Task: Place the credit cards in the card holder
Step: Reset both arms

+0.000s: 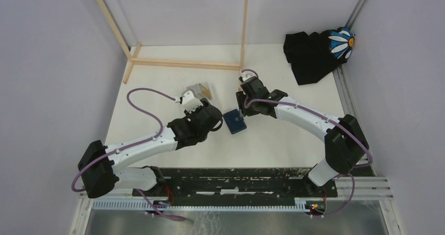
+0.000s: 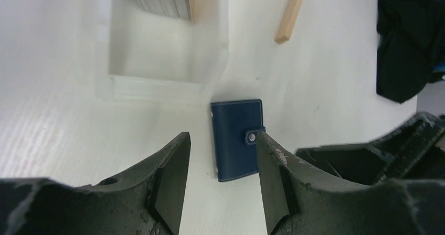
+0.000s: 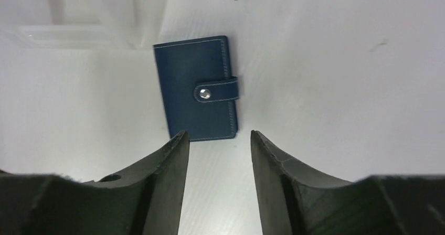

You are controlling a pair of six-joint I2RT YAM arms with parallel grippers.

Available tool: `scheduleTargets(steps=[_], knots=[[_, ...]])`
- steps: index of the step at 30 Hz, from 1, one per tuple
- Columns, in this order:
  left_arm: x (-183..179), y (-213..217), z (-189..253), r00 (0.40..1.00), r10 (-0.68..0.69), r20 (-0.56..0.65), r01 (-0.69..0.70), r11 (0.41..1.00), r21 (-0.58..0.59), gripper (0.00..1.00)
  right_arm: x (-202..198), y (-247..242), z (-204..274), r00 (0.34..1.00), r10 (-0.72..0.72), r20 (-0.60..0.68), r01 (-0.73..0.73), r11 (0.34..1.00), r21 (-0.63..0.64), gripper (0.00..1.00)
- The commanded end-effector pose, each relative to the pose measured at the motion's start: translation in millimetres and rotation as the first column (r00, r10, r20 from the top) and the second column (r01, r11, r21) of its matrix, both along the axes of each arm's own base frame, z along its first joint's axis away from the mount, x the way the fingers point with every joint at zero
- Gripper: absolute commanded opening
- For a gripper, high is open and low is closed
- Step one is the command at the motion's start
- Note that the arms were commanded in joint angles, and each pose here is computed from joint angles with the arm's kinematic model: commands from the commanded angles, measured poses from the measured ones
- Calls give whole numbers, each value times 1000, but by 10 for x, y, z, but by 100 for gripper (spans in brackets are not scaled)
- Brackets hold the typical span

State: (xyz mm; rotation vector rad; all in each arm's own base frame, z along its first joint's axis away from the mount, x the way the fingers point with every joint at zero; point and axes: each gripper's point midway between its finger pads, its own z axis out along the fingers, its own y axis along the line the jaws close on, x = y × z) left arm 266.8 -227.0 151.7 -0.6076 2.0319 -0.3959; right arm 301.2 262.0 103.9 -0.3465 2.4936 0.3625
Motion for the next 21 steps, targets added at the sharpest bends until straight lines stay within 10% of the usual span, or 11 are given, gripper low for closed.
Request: scheduleTargets(steps=[1,10,21], knots=[[95,464,474,977,144,155,-162,980,112,58,134,-486,443,976,-136,167,158,979,-126,57],[92,1140,694,931,250,265,-335,873,355,91,42,-1168,751,912,-275,304,358,896,-263,84],[189,1564,446,957,167,239,-258,868,425,94,-91,-1480,918,869,-333,367,446,849,-285,91]])
